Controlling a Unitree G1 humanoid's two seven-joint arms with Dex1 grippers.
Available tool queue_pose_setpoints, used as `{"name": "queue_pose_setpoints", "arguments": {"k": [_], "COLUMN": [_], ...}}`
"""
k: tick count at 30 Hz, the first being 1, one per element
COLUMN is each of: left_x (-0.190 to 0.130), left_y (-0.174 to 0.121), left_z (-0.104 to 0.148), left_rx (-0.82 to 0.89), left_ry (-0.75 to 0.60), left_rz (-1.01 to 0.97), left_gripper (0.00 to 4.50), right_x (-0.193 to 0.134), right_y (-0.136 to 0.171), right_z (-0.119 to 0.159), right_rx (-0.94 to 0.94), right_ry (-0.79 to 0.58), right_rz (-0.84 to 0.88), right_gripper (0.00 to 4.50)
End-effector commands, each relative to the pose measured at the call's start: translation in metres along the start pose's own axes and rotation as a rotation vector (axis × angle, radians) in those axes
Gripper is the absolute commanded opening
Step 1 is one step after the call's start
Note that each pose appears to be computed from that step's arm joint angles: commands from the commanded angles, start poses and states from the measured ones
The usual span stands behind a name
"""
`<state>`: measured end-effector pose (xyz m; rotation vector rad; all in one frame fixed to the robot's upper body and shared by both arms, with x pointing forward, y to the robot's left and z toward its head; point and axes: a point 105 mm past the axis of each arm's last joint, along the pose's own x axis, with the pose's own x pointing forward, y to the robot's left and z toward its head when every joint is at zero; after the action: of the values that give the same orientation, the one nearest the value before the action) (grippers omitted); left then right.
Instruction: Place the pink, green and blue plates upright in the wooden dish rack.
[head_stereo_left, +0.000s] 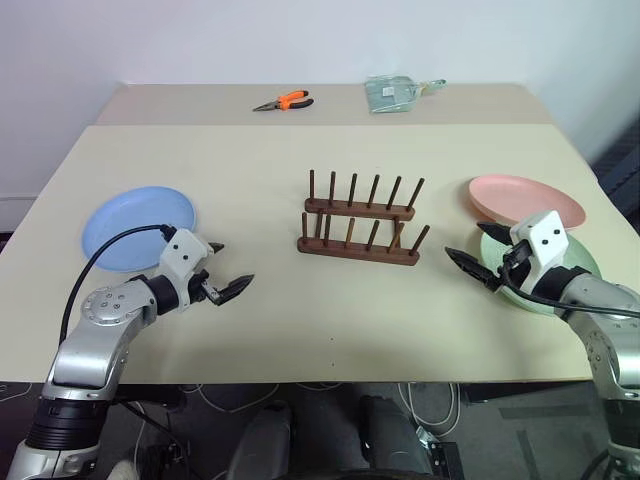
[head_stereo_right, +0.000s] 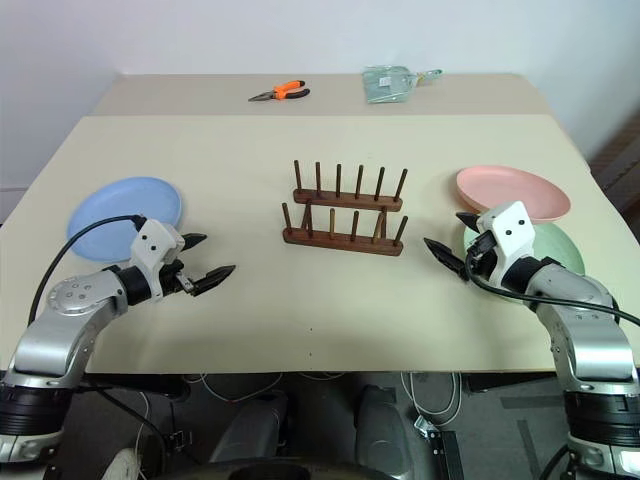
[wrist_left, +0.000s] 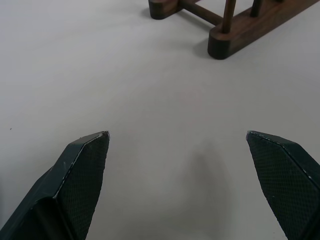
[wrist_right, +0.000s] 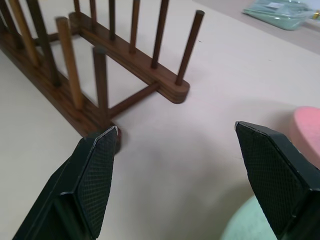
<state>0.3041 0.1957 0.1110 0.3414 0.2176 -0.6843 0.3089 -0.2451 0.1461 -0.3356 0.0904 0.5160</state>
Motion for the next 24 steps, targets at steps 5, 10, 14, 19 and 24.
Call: {"name": "queue_pose_setpoints", "arguments": {"k": [5,10,14,19,24], "left_x": [0.006,0.027,0.062,0.114,0.142], "left_y": [-0.002,-0.007,-0.012,-0.026,-0.039], "left_z": [0.003,0.002,0.004,0.015,0.02], "left_rx": [0.025,0.043,0.05,0.076,0.127], "left_ry": [-0.016,-0.017,-0.019,-0.016,-0.006], "left_rz": [-0.02,-0.111,-0.222,-0.352,-0.421], "left_gripper": [4.5,4.5,4.5,4.5,4.5], "right_x": [0.002,0.004,0.003,-0.007,-0.021], "right_y": [0.0,0.01,0.018,0.026,0.033], "right_z": [0.012,0.01,0.01,0.009,0.004], "right_rx": [0.011,-0.017,-0.024,-0.017,-0.009], "right_ry": [-0.054,-0.043,-0.048,-0.051,-0.031], "right_rz": [0.021,0.023,0.01,-0.045,-0.109], "right_gripper": [4.48,4.48,4.48,4.48,4.48]}}
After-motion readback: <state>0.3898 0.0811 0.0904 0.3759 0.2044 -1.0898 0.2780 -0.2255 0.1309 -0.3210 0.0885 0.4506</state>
